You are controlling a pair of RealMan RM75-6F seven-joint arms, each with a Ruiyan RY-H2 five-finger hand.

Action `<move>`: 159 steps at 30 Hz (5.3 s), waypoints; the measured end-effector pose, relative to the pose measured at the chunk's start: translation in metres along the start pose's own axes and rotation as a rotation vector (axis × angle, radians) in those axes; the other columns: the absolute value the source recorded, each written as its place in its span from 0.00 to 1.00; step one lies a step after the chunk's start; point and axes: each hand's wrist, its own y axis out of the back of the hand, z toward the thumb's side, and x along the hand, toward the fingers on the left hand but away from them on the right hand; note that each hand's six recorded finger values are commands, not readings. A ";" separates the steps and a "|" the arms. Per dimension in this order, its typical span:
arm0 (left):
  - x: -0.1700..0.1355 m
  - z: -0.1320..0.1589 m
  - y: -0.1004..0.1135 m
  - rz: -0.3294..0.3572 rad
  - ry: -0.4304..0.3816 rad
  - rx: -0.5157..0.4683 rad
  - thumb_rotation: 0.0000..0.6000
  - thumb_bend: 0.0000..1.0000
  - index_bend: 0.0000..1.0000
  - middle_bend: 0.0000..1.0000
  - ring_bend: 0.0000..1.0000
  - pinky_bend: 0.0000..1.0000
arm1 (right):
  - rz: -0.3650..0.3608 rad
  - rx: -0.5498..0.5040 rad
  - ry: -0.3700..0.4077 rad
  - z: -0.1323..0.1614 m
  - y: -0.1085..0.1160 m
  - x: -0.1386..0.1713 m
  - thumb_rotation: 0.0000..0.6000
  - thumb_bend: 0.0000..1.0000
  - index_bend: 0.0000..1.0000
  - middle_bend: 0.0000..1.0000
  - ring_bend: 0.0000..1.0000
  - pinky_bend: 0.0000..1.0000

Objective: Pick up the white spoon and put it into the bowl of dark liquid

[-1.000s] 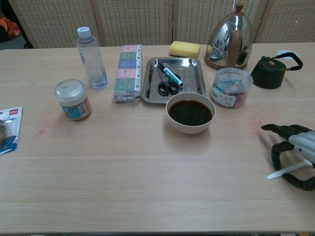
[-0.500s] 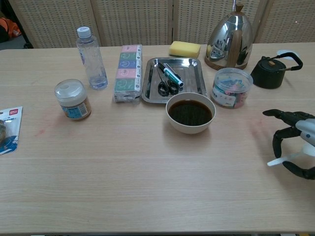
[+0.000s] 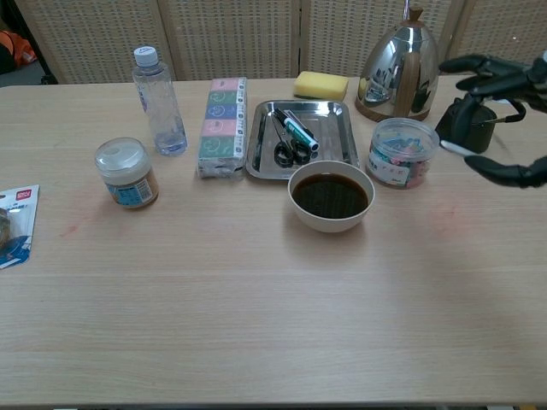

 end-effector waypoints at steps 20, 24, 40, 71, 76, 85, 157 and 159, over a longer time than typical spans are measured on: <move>0.004 -0.004 0.003 0.000 0.015 -0.015 1.00 0.00 0.00 0.00 0.00 0.00 | 0.123 -0.356 -0.026 0.059 -0.053 -0.115 1.00 0.59 0.62 0.00 0.00 0.00; 0.005 -0.005 0.003 -0.003 0.019 -0.019 1.00 0.00 0.00 0.00 0.00 0.00 | 0.127 -0.366 -0.045 0.059 -0.069 -0.129 1.00 0.60 0.62 0.00 0.00 0.00; 0.013 -0.015 0.008 -0.004 0.055 -0.046 1.00 0.00 0.00 0.00 0.00 0.00 | 0.162 -0.306 -0.112 0.037 -0.108 -0.158 1.00 0.61 0.62 0.00 0.00 0.00; 0.017 -0.012 0.003 -0.019 0.057 -0.033 1.00 0.00 0.00 0.00 0.00 0.00 | 0.159 -0.240 -0.170 -0.003 -0.087 -0.148 1.00 0.62 0.62 0.00 0.00 0.00; 0.016 -0.011 0.002 -0.021 0.052 -0.034 1.00 0.00 0.00 0.00 0.00 0.00 | 0.194 -0.237 -0.182 -0.004 -0.091 -0.138 1.00 0.62 0.62 0.00 0.00 0.00; 0.015 -0.012 0.005 -0.015 0.052 -0.042 1.00 0.00 0.00 0.00 0.00 0.00 | 0.231 -0.264 -0.190 0.002 -0.108 -0.139 1.00 0.62 0.62 0.00 0.00 0.00; 0.018 -0.011 -0.001 -0.029 0.058 -0.019 1.00 0.00 0.00 0.00 0.00 0.00 | 0.258 -0.301 -0.248 -0.010 -0.078 -0.132 1.00 0.43 0.57 0.00 0.00 0.00; 0.018 -0.011 -0.001 -0.028 0.058 -0.021 1.00 0.00 0.00 0.00 0.00 0.00 | 0.252 -0.299 -0.247 -0.010 -0.081 -0.135 1.00 0.09 0.38 0.00 0.00 0.00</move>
